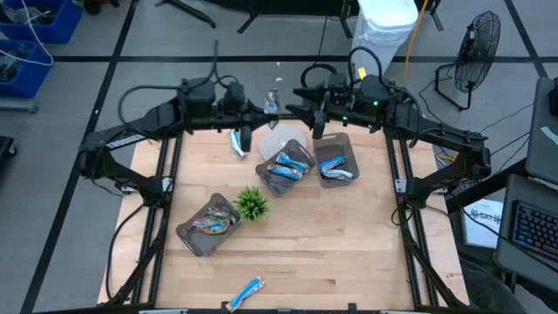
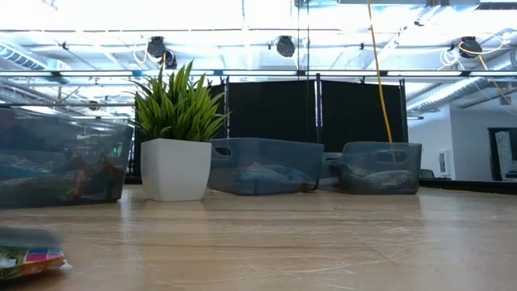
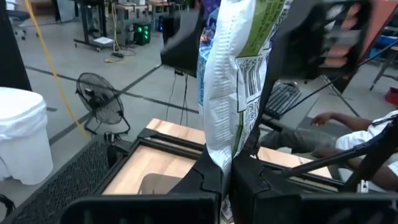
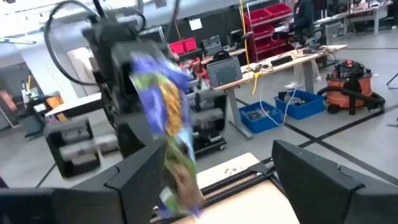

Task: Pick and place Granola Bars by type
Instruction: Put the blue granola bar into the top right black bin

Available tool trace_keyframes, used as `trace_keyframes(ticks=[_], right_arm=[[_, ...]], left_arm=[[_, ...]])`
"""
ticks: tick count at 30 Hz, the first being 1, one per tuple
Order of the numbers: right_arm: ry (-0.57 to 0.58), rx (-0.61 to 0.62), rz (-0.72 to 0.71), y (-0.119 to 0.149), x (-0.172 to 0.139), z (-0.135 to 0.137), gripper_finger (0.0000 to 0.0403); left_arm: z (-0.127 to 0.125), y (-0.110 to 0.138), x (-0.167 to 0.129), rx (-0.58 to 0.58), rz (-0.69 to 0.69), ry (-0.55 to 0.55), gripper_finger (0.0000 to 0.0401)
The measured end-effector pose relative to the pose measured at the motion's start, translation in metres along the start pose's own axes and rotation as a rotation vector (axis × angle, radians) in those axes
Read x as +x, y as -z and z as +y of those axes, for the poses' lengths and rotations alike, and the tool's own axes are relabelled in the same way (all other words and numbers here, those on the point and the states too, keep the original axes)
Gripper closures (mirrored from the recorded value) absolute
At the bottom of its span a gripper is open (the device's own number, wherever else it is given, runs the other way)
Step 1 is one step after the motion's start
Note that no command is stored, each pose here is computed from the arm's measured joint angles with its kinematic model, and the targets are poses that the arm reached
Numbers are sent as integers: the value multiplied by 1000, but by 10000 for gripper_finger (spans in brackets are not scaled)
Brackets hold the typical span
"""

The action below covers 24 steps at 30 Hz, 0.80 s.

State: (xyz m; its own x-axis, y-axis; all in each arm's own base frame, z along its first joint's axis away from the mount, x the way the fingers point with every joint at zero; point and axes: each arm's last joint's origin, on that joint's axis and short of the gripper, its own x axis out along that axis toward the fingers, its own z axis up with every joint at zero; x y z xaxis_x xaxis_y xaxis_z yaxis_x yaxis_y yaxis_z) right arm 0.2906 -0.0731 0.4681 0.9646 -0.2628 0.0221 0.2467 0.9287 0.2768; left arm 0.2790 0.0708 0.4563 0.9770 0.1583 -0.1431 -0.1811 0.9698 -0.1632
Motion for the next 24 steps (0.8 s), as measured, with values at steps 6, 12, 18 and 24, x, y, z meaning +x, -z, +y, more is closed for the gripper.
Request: trace_keyframes(ticks=[6,12,18,24], right_arm=[[-30,-4,5,0,0,2,87],[-30,-19,10,0,0,2,84],[-42,-32,13,1,-1,2,109],[-55,-41,15,1,-1,3,181]], left_arm=[[3,6,25,-15,-17,13,393],[5,11,45,-64,-45,52,393],[5,11,48,-65,-55,46,393],[5,11,48,-78,-55,46,393]])
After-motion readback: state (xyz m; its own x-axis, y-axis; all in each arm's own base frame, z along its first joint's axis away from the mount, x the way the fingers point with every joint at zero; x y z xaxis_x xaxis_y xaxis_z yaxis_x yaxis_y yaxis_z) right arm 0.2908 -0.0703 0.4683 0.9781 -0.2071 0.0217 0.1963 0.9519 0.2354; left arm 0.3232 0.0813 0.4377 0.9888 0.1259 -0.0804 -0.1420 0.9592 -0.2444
